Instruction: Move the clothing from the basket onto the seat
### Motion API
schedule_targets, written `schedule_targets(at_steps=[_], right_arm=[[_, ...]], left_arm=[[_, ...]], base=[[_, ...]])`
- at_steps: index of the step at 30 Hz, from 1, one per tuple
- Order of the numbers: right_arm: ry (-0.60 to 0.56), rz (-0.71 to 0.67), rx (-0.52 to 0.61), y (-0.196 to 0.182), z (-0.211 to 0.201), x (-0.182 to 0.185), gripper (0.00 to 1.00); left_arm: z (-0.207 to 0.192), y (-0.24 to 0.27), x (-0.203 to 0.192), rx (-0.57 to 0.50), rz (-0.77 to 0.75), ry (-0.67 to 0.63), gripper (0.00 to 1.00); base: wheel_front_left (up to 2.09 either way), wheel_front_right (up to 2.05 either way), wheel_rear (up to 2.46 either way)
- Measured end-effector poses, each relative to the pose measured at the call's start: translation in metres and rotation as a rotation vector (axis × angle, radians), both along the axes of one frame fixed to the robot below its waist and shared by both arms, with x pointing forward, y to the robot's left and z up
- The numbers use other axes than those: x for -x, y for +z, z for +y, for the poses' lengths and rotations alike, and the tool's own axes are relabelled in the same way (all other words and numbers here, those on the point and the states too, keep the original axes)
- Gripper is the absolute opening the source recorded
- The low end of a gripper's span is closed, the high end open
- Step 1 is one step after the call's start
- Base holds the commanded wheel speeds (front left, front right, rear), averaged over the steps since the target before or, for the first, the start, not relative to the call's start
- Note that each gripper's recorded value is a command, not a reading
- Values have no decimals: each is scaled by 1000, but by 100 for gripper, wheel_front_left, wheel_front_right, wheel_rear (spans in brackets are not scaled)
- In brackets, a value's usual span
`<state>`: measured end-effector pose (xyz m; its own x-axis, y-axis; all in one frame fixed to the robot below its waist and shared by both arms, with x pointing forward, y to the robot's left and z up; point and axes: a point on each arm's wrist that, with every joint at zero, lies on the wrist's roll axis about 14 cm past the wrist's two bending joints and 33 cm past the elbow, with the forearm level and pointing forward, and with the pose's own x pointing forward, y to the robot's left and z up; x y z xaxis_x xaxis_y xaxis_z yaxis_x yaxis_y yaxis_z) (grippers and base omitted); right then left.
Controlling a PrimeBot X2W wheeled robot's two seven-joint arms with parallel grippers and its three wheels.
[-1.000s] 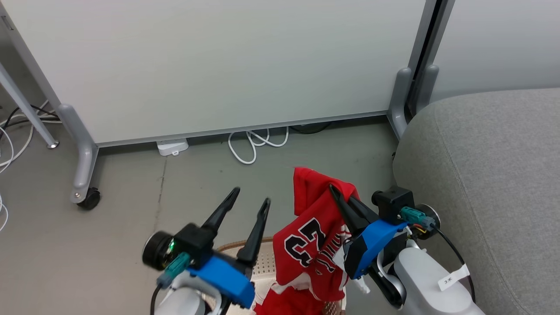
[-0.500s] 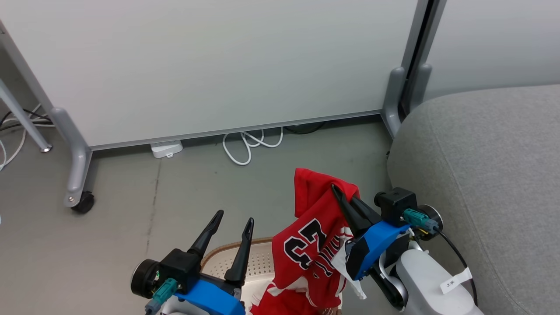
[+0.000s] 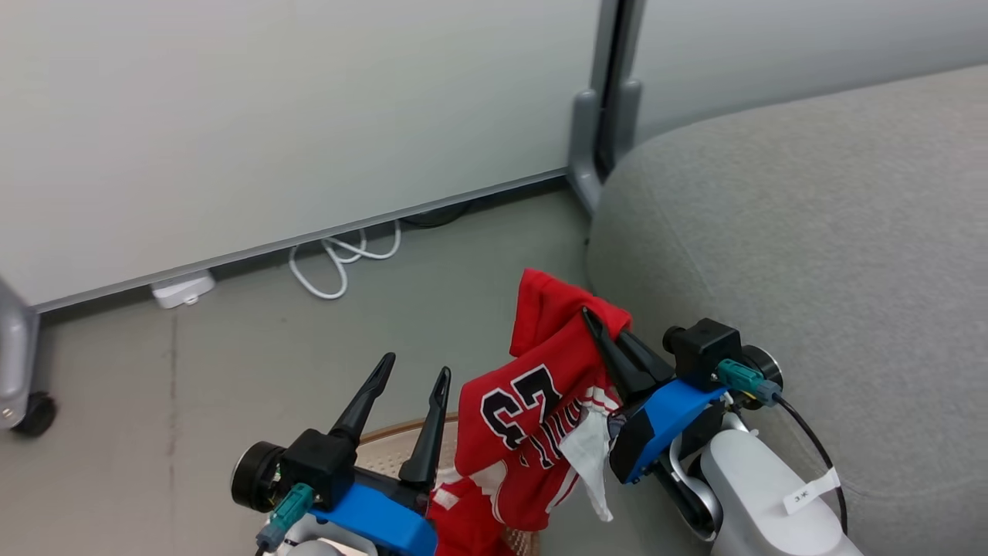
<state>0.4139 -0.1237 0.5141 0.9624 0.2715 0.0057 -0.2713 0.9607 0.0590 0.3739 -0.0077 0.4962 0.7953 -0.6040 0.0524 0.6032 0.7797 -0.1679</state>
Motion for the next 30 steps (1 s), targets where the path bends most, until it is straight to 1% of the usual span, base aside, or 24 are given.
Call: schedule_targets(at_steps=[7,17,22,30], right_arm=[[-130,-3,8,1,-48,20,0],[-255,8,14,-1,-88,45,0],[-280,19,8,-4,-95,52,0],[-299,21,-10,-3,-101,46,0]], left_arm=[[-42,2,2,10,-7,-123,100],[-82,1,10,18,-6,-254,100],[-90,1,12,20,-8,-279,100],[-83,-2,6,17,-1,-265,100]], base=[[0,0,0],[0,0,0],[0,0,0],[0,0,0]])
